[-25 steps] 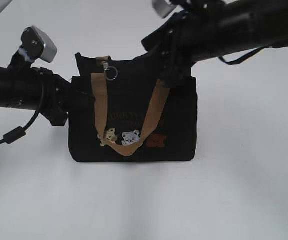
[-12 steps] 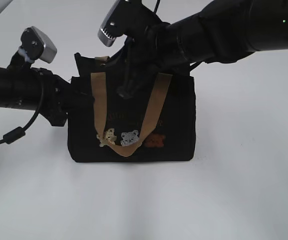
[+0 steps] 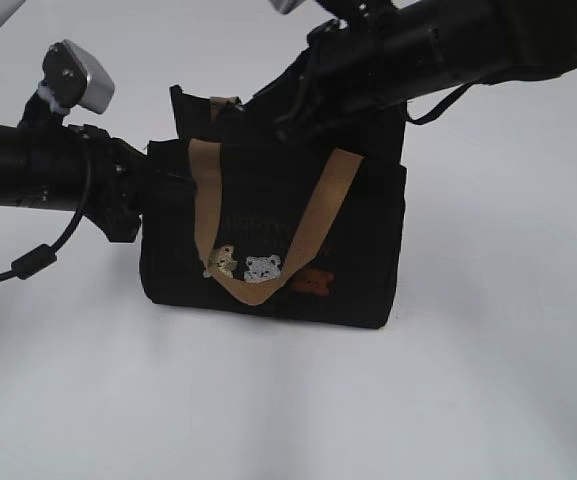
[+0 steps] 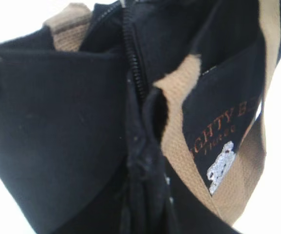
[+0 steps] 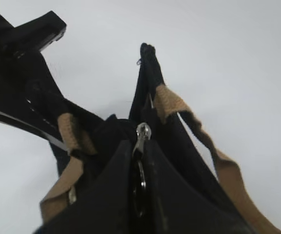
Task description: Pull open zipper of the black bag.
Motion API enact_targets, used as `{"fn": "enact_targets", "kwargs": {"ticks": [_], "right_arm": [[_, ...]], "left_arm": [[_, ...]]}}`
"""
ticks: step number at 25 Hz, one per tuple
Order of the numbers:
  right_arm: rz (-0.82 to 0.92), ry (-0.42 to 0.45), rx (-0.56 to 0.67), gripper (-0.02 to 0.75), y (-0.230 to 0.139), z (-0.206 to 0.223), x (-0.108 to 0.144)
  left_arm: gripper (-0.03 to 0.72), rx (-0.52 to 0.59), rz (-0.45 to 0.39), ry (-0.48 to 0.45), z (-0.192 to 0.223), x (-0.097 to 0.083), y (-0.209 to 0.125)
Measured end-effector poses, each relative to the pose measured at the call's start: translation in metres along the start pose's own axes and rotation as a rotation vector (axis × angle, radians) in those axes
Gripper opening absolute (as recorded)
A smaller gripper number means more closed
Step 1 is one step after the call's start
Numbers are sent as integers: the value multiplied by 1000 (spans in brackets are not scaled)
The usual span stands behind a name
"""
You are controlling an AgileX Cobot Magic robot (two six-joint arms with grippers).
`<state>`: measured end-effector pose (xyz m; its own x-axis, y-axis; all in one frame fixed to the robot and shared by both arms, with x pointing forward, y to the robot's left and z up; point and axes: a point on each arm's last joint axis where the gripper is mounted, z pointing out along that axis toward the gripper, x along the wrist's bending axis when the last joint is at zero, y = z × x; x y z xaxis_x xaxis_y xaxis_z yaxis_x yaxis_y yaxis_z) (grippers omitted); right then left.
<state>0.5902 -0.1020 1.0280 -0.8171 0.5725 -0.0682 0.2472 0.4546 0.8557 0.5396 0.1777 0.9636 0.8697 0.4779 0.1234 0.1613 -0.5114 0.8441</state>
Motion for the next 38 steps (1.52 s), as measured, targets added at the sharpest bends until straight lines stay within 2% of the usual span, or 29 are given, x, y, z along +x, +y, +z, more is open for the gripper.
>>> {"fn": "enact_targets", "kwargs": {"ticks": [6, 11, 14, 16, 18, 21, 22, 23, 24, 26, 28, 30, 34, 38], "right_arm": [[228, 117, 46, 35, -23, -35, -39], [401, 95, 147, 35, -43, -74, -69], [455, 61, 182, 35, -46, -89, -75], [477, 54, 184, 47, -44, -93, -75], [494, 71, 187, 127, -41, -95, -71], [516, 106, 201, 333, -35, -104, -63], [525, 113, 217, 369, -32, -108, -60], [542, 116, 237, 386, -31, -113, -56], [554, 106, 265, 391, -29, -120, -53], [578, 68, 337, 389, -26, -136, -45], [599, -5, 435, 387, -29, -152, -39], [636, -89, 518, 386, -36, -167, -30], [649, -218, 625, 383, -62, -202, 4], [599, -288, 624, 383, -86, -236, 50]], "left_arm": [[63, -8, 3, -6, 1, -1, 2], [63, 8, 12, -1, 1, 0, 0], [63, 21, 7, 7, 1, 0, -2], [63, 16, -34, 14, 1, 0, -2], [97, 23, -76, 21, 1, 1, -2], [287, 63, -179, 32, -5, 0, -2], [349, 79, -252, 46, -9, 0, 0], [369, 99, -289, 62, -15, 0, 3], [370, 145, -320, 79, -21, -1, 2], [314, 205, -437, 137, -36, -3, 6], [246, 265, -520, 218, -52, -3, 8], [213, 288, -606, 285, -67, -4, 12], [196, 333, -658, 328, -96, -17, 22], [194, 287, -690, 341, -128, -40, 33]]}}
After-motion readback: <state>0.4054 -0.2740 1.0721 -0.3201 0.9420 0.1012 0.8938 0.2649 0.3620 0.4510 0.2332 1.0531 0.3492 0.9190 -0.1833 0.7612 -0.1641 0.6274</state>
